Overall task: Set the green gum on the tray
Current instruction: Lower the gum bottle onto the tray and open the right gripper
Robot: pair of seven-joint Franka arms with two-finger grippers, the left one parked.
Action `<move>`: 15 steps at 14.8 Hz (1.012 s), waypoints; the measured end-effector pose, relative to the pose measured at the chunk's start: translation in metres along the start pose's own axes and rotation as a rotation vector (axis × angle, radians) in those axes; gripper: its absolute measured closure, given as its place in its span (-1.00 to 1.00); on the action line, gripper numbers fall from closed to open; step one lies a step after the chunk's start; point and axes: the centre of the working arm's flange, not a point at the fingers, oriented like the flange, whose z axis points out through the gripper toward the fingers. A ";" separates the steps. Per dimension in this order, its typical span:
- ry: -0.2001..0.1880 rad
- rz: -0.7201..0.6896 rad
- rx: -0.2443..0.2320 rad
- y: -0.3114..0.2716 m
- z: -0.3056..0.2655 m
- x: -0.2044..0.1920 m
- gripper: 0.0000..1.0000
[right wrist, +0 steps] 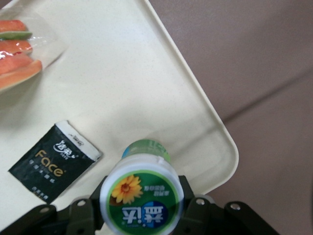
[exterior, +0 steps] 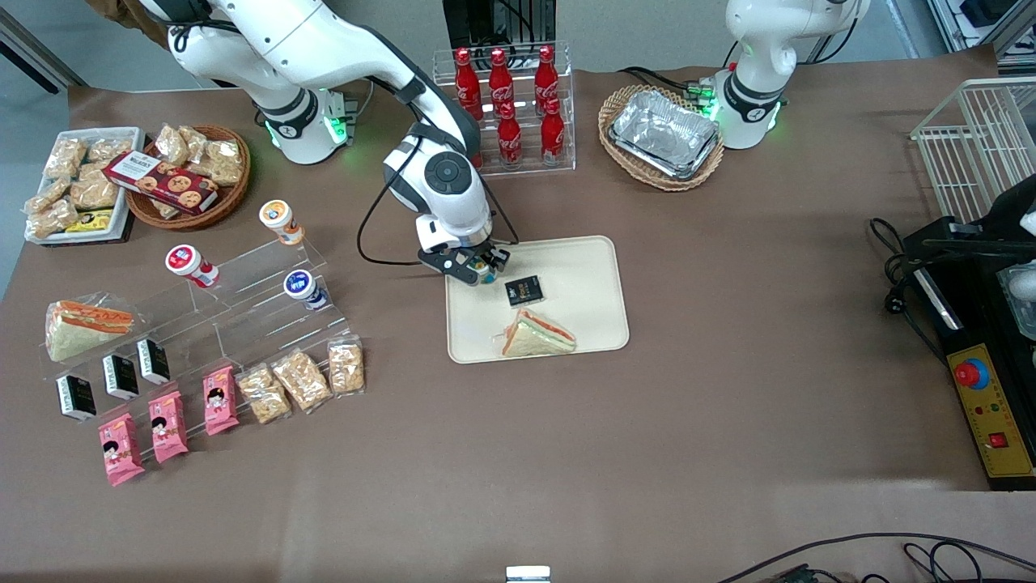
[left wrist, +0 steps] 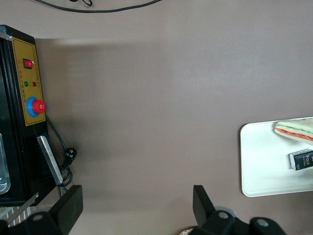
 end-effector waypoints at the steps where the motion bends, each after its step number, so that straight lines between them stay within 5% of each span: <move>1: 0.000 0.001 0.001 0.000 0.002 0.000 -0.15; 7: 0.001 0.026 0.003 0.000 0.003 0.002 -0.98; 15: 0.008 0.037 0.017 -0.003 -0.003 0.006 -1.00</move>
